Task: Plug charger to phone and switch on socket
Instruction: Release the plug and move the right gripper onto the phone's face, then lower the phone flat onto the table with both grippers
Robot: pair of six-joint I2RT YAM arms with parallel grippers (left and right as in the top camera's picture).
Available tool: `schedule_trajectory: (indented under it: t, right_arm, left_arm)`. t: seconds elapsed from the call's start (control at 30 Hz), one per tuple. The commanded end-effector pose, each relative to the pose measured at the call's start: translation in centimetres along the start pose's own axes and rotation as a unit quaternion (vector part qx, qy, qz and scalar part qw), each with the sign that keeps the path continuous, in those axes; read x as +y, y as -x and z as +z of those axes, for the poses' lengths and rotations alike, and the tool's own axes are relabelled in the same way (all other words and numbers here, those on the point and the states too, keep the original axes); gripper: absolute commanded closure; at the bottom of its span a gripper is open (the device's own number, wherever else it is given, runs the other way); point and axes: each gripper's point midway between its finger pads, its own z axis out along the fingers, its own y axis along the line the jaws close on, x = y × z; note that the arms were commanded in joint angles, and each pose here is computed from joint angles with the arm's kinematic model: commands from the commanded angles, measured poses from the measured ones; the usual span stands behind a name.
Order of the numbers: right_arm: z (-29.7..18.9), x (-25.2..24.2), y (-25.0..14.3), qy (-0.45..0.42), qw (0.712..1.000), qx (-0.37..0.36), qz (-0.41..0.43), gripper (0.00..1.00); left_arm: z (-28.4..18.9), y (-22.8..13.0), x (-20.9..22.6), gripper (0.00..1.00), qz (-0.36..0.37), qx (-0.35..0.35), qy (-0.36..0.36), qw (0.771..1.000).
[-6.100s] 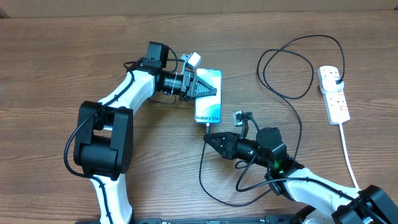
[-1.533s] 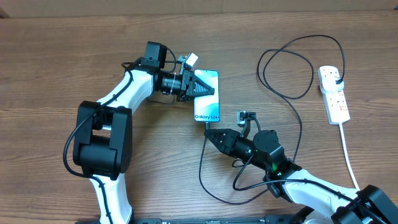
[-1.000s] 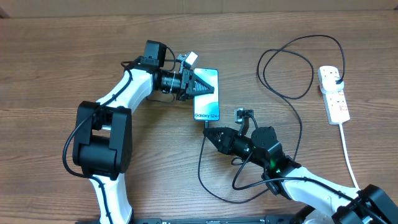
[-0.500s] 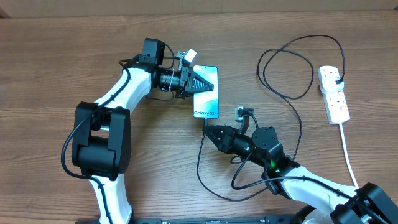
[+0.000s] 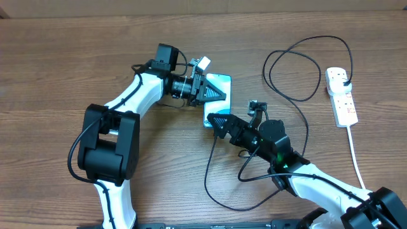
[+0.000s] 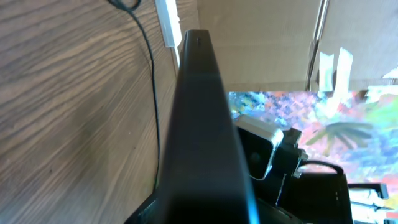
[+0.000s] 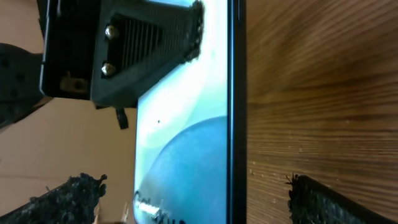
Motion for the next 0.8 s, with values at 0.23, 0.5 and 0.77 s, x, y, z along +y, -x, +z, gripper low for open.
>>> schedule_trajectory:
  t: [0.23,0.5,0.77]
  right_arm:
    - [-2.9,2.4,0.3,0.119,0.986,0.108,-0.051,0.03]
    - [-4.4,2.6,-0.1,0.157,0.974,0.144,-0.076,0.13]
    - [-4.0,3.4,-1.6,0.163,0.970,0.163,-0.082,0.30]
  left_arm:
    - [-0.5,-0.5,-3.5,0.96,0.056,0.015,-0.066,0.996]
    - [0.4,-1.9,-5.2,0.96,0.056,0.044,-0.112,0.991]
    - [2.0,-2.8,-5.6,0.96,0.061,0.065,-0.115,0.989]
